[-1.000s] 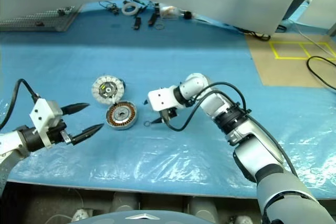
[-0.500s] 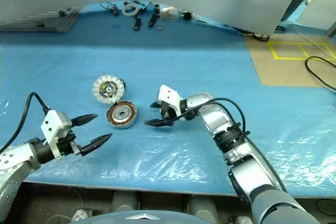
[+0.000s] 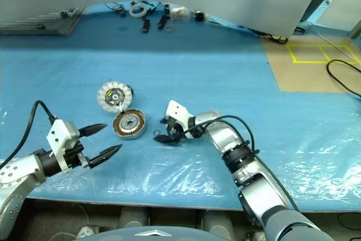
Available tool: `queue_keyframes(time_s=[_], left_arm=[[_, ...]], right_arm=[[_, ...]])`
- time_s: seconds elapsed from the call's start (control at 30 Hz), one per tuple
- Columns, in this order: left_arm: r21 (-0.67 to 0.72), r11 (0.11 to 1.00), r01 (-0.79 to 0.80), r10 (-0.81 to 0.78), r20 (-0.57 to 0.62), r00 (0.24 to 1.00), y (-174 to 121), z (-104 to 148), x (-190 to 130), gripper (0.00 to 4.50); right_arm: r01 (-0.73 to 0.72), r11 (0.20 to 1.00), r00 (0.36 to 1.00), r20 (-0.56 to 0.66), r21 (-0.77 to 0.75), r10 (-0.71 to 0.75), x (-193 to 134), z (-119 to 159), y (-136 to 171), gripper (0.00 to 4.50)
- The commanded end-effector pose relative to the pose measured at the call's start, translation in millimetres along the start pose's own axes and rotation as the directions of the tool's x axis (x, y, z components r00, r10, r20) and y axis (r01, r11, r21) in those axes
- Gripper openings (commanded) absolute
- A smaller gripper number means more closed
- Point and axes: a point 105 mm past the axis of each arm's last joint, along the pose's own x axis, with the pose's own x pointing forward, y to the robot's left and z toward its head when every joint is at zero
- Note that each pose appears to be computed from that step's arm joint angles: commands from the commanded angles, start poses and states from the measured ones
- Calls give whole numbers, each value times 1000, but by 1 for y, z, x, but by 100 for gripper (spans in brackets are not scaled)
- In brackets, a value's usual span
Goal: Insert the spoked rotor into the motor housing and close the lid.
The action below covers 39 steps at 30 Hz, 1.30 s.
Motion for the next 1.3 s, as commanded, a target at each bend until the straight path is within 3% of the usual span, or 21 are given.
queue_keyframes(time_s=[0.03,0.33,0.43,0.67,0.7,0.97,1.3], left_arm=[[30,1000,0,-1,26,1000,-3,7,0,450],[37,999,-13,12,28,1000,-2,8,0,450],[40,999,-15,13,30,999,-1,9,1,450],[46,999,-11,9,35,999,1,10,3,450],[47,999,-10,9,35,999,2,10,3,450],[52,999,-8,6,34,999,4,11,3,450],[67,998,-6,5,18,1000,7,10,-3,450]], right_arm=[[-17,1000,1000,-13,-20,17,6,-5,5,353],[-8,999,998,-55,-47,6,6,-22,5,353],[-7,999,999,-54,-48,4,7,-24,5,299],[7,999,998,-60,-51,-10,7,-26,3,75],[6,999,998,-63,-54,-10,6,-26,3,59],[4,999,999,-48,-39,-6,5,-18,1,58],[-23,992,996,78,-123,33,-18,45,-10,58]])
